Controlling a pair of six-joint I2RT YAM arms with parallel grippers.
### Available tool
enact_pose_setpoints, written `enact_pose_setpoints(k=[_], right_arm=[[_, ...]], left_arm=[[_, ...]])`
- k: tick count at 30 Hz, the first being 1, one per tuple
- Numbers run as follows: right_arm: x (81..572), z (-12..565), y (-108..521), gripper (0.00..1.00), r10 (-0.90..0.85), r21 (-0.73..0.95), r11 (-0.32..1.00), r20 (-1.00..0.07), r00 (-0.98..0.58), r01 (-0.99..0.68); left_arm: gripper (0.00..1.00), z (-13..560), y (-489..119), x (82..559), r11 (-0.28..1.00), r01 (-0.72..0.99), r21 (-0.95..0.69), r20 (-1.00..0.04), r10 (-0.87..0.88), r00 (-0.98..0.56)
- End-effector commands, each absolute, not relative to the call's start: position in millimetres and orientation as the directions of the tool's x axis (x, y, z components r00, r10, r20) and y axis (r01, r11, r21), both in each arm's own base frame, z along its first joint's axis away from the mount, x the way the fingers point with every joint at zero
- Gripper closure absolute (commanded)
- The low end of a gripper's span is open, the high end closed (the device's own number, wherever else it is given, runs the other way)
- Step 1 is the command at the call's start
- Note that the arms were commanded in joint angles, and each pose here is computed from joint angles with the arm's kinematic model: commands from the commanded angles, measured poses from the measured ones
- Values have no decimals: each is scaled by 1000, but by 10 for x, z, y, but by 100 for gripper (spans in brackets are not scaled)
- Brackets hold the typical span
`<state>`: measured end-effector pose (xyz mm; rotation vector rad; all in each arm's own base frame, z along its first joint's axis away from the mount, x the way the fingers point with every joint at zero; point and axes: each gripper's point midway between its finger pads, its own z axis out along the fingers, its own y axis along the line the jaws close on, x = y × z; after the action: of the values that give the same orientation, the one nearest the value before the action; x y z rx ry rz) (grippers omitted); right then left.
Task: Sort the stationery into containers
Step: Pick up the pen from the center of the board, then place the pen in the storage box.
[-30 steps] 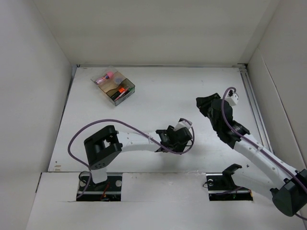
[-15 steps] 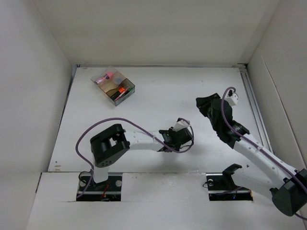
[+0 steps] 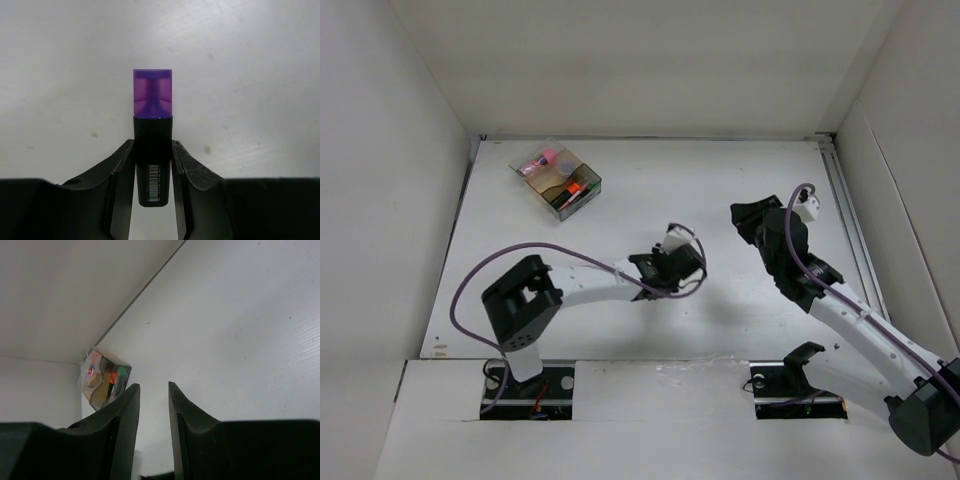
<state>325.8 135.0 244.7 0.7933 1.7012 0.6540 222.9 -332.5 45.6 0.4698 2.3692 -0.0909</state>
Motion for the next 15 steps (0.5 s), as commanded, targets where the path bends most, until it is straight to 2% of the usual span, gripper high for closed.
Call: enact_pose_setpoints(k=[1,2,6,10,15], right_arm=[[3260,2620,1334,65,801,790,597,-580,-148,140],[3267,2589,1357,66,798,787,601,-580,-161,142],[3283,2592,1388,66,797,787,602,-579,-171,139],[3322,2503,1394,66,791,777,610,-583,-186,157],[3322,2503,1394,66,791,777,610,-583,-186,157]], left_arm=[[92,1089,-2912,2763,969,244,40,-764,187,-617],[92,1300,-2675,3074,986,169,-2,-792,102,-602],[89,1697,-2224,3715,985,135,-108,-811,-8,-585],[87,1838,-1775,4162,997,29,-70,-800,-39,-599],[87,1852,-1465,4534,1000,-9,-24,-777,-24,-629]])
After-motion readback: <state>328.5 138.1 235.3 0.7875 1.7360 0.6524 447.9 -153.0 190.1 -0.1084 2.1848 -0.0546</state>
